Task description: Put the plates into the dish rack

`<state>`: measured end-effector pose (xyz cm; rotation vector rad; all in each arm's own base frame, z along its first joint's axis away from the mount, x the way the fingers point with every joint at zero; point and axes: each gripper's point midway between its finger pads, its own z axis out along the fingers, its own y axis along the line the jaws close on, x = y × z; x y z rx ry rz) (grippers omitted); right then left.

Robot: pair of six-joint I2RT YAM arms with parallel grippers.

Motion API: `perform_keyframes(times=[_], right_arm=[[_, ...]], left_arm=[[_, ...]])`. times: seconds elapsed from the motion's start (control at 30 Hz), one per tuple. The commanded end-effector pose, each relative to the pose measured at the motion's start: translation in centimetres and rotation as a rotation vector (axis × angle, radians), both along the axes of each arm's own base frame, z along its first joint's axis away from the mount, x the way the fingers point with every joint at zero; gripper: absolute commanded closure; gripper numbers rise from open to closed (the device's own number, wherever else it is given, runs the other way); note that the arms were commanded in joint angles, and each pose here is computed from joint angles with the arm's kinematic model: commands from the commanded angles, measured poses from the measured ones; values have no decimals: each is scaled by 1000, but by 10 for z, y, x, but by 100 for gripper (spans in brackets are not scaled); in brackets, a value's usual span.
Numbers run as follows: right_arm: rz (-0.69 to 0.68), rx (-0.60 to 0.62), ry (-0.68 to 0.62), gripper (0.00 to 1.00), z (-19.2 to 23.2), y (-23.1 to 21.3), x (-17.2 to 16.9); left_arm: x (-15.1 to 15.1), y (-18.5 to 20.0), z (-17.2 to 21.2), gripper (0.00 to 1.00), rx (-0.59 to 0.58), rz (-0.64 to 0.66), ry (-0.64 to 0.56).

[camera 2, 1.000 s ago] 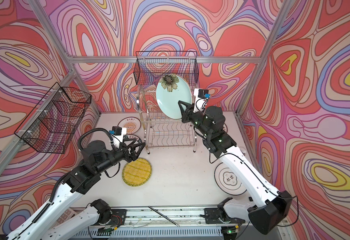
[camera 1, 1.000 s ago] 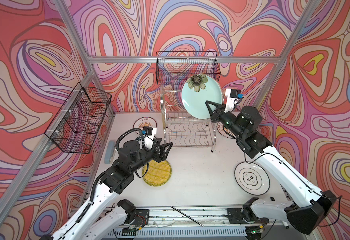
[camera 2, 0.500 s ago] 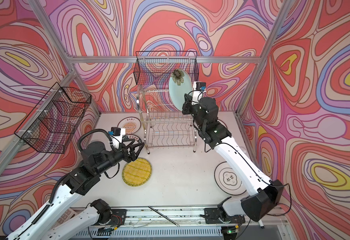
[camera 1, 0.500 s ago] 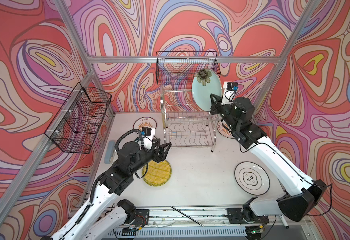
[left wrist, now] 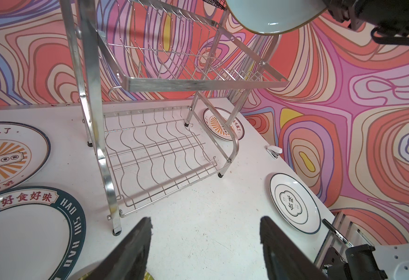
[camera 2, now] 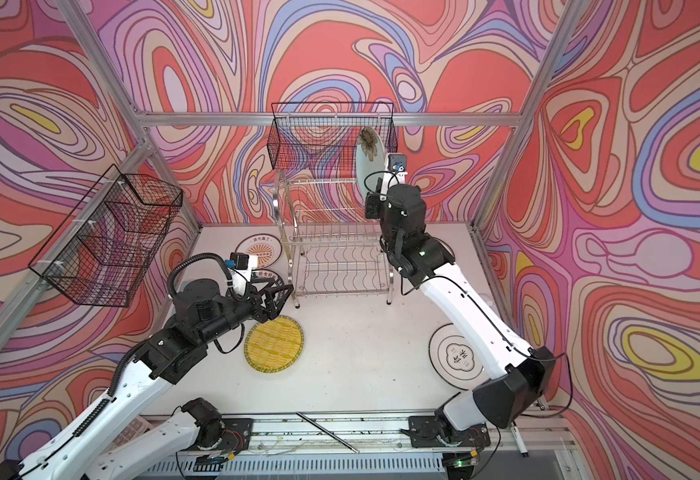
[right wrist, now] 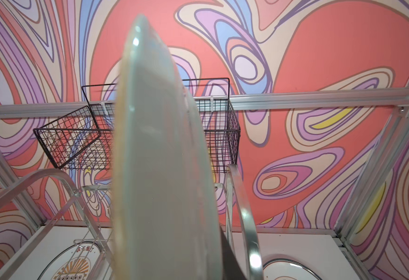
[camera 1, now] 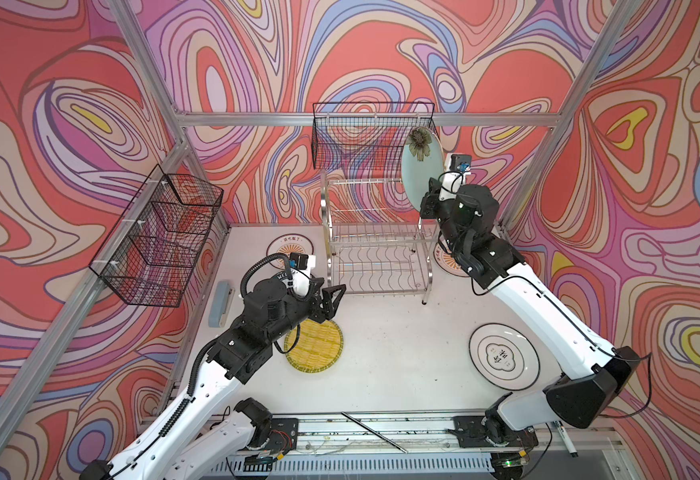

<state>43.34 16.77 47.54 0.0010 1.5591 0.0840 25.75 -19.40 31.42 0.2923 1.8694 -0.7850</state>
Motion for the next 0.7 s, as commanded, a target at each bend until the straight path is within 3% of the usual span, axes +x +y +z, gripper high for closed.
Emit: perform_keyframes(times=[0.0,0.67], right_arm=[[-88,38,-127,100,46,-9,-9],[-280,-26,-50,100,14,-21,-1]], left_arm=[[0,-2,5,27,-16,-6,-17],[1,1,0,27,-6,11,-2]])
